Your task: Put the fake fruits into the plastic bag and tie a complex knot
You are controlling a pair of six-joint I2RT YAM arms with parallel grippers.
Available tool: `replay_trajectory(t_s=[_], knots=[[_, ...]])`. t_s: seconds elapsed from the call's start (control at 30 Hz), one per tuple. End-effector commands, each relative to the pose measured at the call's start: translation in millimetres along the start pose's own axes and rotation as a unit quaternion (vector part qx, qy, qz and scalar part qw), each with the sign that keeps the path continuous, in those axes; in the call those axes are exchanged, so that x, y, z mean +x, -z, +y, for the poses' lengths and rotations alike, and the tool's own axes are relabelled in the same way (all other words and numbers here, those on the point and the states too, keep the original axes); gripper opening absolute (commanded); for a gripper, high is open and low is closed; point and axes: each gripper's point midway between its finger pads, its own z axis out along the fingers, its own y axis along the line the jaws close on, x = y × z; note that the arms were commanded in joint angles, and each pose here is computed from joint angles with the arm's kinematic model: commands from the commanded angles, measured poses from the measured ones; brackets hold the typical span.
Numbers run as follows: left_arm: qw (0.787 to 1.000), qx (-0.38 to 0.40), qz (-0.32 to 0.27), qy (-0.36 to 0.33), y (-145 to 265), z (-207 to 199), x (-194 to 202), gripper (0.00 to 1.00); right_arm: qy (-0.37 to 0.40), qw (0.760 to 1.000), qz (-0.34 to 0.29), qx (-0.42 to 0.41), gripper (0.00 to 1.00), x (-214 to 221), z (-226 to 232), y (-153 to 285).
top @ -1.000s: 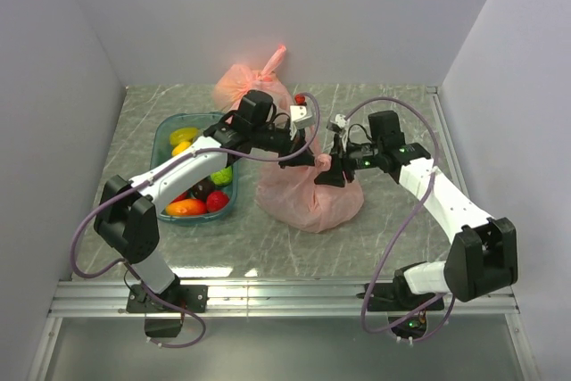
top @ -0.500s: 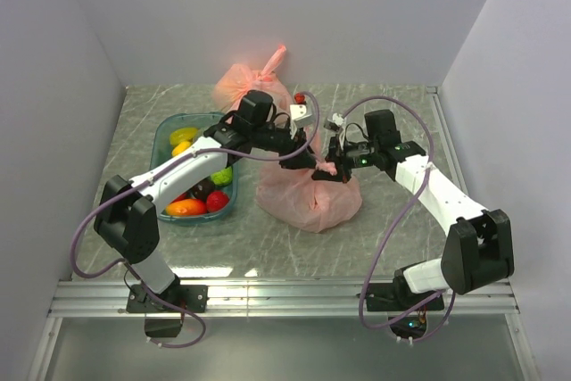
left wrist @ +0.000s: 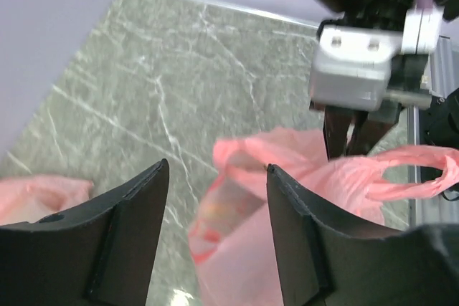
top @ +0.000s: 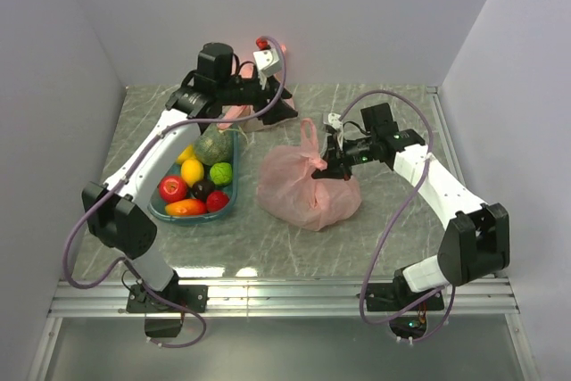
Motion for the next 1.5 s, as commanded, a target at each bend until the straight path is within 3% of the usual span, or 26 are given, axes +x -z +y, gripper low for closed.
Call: replay_trajectory(t_s=[0.0,0.1,0.23,0.73,1.0,1.13,1.2,1.27,1.37,1.4,1.47], knots=[[0.999,0.03,0.023,0.009,-13,0,12,0.63,0.038,0.999,-0.002,-0.022,0.0,-12,8,0],[0.999,0.047,0.006,0.002,-17,-3,7,0.75,0.044,0.999,0.005,-0.029,0.0,-11,11,-1],[0.999,0.054,0.001,0.004,-29,4,6,0.79,0.057,0.998,0.015,-0.035,0.0,-7,13,-2],[0.988,0.145,0.04,0.046,-35,-20,41,0.69,0.061,0.997,0.022,-0.037,0.0,-3,11,-3],[0.984,0.167,0.035,0.044,-42,-21,33,0.43,0.06,0.997,0.022,-0.037,0.0,-3,10,-3],[0.984,0.166,0.045,0.052,-45,-20,41,0.53,0.06,0.997,0.021,-0.036,0.0,-4,11,-3],[0.983,0.164,0.055,0.058,-46,-21,48,0.52,0.059,0.997,0.021,-0.037,0.0,-4,11,-3],[0.982,0.167,0.061,0.056,-47,-22,53,0.45,0.058,0.997,0.021,-0.036,0.0,-4,11,-3],[0.981,0.174,0.066,0.054,-43,-24,52,0.18,0.058,0.997,0.022,-0.035,0.0,-4,11,-3],[0.981,0.175,0.061,0.053,-40,-23,48,0.01,0.058,0.998,0.022,-0.034,0.0,-4,10,-3],[0.985,0.155,0.038,0.06,-25,-12,32,0.0,0.05,0.998,0.019,-0.03,0.0,-4,9,-2]])
